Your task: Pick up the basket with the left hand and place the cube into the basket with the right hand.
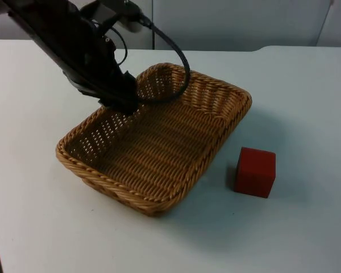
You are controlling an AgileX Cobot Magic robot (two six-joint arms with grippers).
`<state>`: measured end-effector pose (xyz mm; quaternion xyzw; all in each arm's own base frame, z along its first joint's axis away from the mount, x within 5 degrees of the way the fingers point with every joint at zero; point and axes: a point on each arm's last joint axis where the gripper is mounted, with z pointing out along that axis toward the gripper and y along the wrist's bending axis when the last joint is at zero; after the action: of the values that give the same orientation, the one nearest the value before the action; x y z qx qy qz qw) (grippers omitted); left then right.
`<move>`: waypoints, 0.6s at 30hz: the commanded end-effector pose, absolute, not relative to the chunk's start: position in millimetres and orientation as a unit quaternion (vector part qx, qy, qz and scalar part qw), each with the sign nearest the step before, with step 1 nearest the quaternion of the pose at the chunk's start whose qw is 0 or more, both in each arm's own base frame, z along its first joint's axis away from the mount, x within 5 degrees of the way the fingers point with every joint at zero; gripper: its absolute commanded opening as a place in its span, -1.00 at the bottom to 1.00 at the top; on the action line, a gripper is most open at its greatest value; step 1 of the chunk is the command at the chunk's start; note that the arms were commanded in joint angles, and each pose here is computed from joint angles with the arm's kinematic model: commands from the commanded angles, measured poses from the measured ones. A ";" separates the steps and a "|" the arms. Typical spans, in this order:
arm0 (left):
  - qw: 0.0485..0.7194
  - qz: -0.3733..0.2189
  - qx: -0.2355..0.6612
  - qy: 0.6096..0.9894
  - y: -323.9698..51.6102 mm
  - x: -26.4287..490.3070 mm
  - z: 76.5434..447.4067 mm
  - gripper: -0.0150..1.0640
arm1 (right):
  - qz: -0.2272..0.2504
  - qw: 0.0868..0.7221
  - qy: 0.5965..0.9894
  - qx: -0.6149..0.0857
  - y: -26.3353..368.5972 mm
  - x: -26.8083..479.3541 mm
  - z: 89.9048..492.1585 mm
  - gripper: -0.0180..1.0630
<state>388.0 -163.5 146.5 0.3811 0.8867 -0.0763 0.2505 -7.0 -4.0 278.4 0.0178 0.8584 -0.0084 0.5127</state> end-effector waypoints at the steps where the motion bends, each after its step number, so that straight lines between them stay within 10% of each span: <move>1: 0.263 -0.064 0.388 0.881 -166.2 392.5 142.2 0.26 | -0.010 0.518 0.855 0.015 -4.1 -6.6 278.3 -0.97; 12: 0.248 -0.050 0.381 0.889 -164.9 399.9 95.3 0.18 | -0.010 0.518 0.855 0.015 -4.1 -6.6 278.3 -0.97; 18: 0.245 -0.049 0.367 0.896 -162.3 402.7 86.3 -0.86 | -0.010 0.518 0.855 0.015 -4.1 -6.6 278.3 -0.97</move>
<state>400.4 -163.6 87.8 0.3635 0.8991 -0.0572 0.2370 -7.0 -4.0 278.4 0.0178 0.8584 -0.0084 0.5127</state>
